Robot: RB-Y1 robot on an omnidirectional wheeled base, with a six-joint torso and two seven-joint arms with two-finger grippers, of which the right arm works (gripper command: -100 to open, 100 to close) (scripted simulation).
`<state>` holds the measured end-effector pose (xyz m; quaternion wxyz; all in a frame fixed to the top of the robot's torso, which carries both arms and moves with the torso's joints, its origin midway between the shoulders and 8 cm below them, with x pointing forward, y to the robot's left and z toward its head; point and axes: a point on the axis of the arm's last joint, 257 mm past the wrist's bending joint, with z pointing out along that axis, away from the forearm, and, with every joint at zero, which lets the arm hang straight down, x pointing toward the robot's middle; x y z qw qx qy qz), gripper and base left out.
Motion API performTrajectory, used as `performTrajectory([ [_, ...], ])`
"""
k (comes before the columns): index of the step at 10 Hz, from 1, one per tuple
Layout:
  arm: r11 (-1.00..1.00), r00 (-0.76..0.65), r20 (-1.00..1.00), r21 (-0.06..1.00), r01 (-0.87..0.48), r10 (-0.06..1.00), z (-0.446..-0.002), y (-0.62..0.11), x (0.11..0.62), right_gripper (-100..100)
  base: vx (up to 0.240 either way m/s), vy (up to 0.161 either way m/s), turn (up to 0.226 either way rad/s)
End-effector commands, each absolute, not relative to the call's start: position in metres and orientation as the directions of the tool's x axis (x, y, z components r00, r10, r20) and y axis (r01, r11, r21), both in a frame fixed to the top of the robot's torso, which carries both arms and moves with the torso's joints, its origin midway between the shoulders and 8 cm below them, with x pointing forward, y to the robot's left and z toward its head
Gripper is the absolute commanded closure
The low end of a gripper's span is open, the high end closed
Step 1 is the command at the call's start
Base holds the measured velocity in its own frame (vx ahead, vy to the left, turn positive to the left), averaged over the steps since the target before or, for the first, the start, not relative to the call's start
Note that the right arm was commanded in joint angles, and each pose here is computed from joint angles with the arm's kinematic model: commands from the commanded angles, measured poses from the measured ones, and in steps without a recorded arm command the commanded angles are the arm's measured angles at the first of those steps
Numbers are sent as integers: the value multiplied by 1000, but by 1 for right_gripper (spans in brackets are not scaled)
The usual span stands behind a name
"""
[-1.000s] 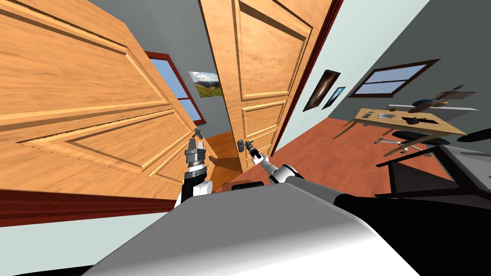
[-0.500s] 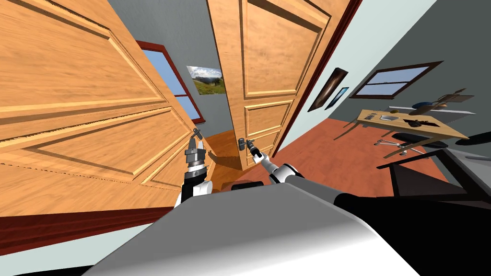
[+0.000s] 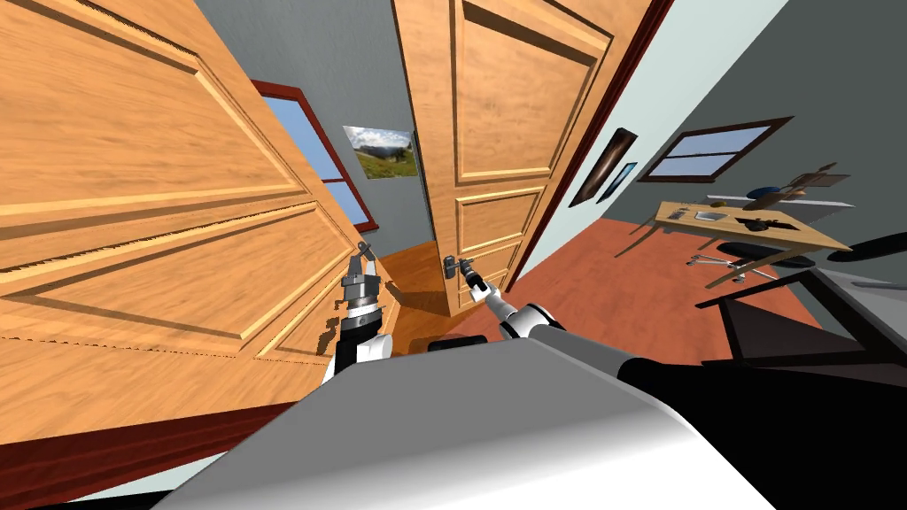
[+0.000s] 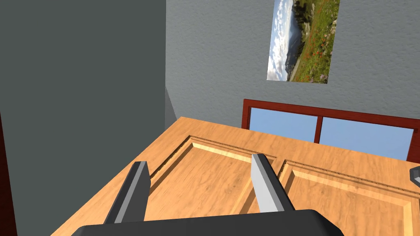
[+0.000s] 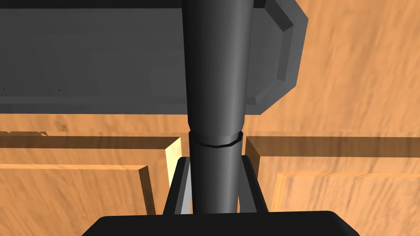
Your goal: Push the door open
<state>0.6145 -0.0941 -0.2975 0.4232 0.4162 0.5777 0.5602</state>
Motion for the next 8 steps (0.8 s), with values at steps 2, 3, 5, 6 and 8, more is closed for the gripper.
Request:
performTrajectory([
  [2, 28, -250, -30, 1000, -12, 968, -290, -121, 624, 100, 141, 144, -57],
  [3, 28, -240, -30, 1000, -11, 970, -290, -126, 625, 100, 138, 171, -81],
  [5, 26, -213, -28, 1000, -10, 977, -290, -140, 627, 100, 114, 108, -45],
  [6, 26, -204, -27, 1000, -9, 979, -290, -145, 628, 100, 136, 162, -96],
  [8, 23, -177, -24, 1000, -8, 984, -290, -159, 629, 100, 112, 118, -44],
])
